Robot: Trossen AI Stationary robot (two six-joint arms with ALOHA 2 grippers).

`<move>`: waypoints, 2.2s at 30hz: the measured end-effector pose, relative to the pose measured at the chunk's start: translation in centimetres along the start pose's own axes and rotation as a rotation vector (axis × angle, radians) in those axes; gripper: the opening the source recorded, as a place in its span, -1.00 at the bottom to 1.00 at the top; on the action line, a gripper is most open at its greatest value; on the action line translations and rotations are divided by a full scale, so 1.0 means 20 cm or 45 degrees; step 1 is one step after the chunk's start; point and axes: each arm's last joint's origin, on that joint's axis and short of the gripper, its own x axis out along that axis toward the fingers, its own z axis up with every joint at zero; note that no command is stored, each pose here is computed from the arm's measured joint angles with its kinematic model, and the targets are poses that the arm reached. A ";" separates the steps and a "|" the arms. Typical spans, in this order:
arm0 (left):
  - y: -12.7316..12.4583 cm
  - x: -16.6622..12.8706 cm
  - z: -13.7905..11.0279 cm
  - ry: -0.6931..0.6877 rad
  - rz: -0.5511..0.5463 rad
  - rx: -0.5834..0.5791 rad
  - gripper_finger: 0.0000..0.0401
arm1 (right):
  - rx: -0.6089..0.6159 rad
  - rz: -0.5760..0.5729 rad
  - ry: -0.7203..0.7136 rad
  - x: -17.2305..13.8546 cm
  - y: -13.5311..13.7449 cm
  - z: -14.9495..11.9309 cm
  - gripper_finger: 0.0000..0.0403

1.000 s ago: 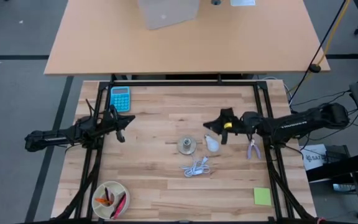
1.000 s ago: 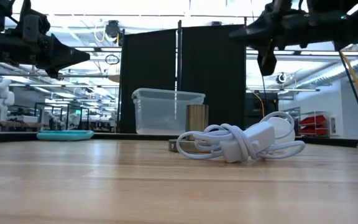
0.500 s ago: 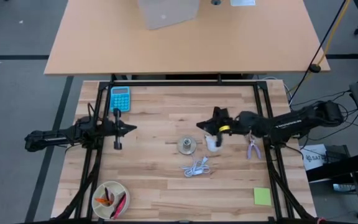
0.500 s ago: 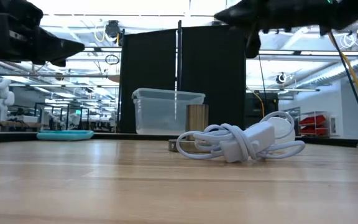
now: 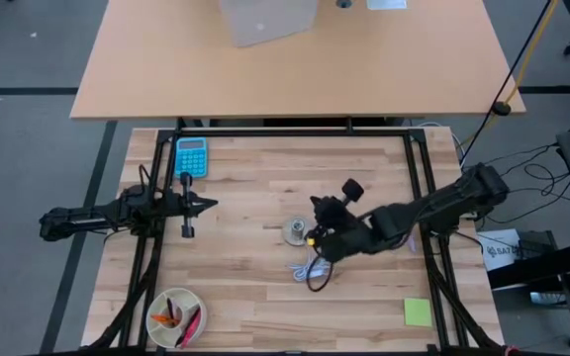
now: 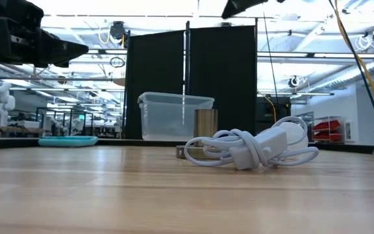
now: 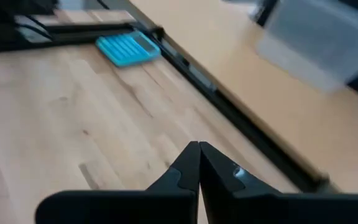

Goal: Screw lightbulb
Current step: Insert the light bulb into the lamp

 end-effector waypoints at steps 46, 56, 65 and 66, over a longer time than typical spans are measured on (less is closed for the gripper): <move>0.00 0.00 0.00 0.002 0.007 0.030 -1.00 | 0.328 -0.424 0.516 0.01 0.34 -0.75 0.61; -0.01 0.00 -0.01 0.025 -0.040 0.030 -1.00 | 0.250 -0.384 0.668 0.17 0.35 -0.71 0.61; -0.01 0.00 -0.01 0.024 -0.042 0.031 -1.00 | 0.189 -0.439 0.807 0.27 0.28 -0.68 0.61; -0.01 0.00 -0.01 0.024 -0.043 0.031 -1.00 | 0.186 -0.440 0.811 0.29 0.28 -0.68 0.61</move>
